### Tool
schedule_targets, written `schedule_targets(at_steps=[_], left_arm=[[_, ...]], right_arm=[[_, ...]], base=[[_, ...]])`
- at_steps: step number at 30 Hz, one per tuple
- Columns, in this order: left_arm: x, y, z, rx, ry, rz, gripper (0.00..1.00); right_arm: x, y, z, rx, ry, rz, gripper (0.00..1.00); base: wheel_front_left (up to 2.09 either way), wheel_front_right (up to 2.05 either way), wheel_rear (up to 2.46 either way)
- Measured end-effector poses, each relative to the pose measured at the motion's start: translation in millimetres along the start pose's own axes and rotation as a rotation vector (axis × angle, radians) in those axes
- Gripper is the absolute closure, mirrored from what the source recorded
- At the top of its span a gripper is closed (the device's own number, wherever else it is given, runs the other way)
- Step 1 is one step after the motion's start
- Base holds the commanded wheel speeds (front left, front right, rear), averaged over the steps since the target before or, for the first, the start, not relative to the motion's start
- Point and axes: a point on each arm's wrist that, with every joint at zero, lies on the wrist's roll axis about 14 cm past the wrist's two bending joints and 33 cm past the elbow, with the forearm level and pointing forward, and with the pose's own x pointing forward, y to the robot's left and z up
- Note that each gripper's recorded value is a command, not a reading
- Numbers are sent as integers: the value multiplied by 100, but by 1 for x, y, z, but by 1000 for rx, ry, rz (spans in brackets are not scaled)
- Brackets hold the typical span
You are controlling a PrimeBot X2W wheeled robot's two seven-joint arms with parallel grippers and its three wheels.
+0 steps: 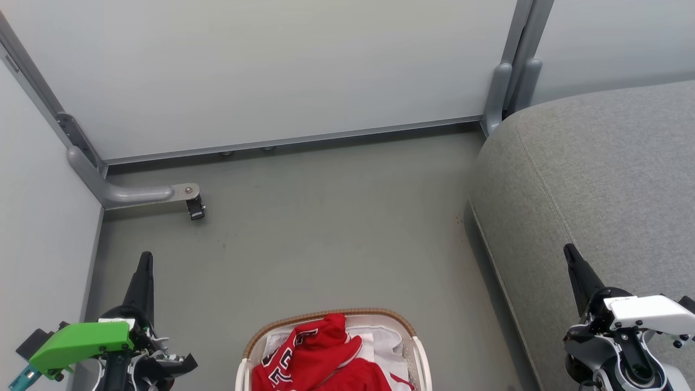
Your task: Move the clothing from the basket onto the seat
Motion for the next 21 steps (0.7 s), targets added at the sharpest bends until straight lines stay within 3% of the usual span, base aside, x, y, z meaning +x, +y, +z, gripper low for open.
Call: schedule_targets(at_steps=[16, 17, 21], left_arm=[[0, 0, 0, 0, 0, 0, 100], [0, 0, 0, 0, 0, 0, 0], [-7, 18, -3, -11, 2, 53, 0]], right_arm=[[0, 0, 0, 0, 0, 0, 100], [0, 0, 0, 0, 0, 0, 0], [-4, -14, -3, 14, 1, -43, 0]], base=[[0, 0, 0], [0, 0, 0], [0, 0, 0]])
